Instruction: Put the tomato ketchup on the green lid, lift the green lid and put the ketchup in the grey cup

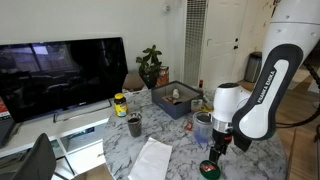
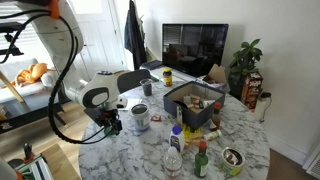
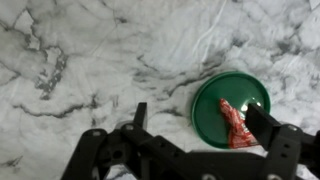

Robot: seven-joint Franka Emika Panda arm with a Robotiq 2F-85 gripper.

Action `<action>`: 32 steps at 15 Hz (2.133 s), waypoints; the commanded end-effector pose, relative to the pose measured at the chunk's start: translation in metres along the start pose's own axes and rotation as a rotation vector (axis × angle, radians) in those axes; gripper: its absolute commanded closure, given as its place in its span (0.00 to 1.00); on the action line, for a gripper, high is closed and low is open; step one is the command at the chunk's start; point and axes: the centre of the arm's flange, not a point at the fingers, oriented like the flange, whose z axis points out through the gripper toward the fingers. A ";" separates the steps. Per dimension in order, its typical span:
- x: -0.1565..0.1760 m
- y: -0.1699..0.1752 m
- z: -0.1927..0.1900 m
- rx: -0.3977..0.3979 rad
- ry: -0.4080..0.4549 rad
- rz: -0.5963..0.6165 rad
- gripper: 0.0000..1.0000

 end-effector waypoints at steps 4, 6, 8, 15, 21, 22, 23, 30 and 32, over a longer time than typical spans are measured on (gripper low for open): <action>-0.007 0.018 0.011 0.005 0.035 0.126 0.04; -0.006 0.017 0.013 0.002 0.034 0.134 0.13; -0.005 0.015 0.016 -0.001 0.031 0.142 0.24; -0.002 0.008 0.023 -0.004 0.022 0.175 0.33; 0.005 0.002 0.028 -0.004 0.018 0.199 0.50; 0.006 0.001 0.029 -0.004 0.016 0.203 0.53; 0.007 0.000 0.029 -0.002 0.015 0.205 0.53; 0.009 0.001 0.030 -0.002 0.014 0.226 0.78; 0.009 0.001 0.031 -0.002 0.012 0.231 0.80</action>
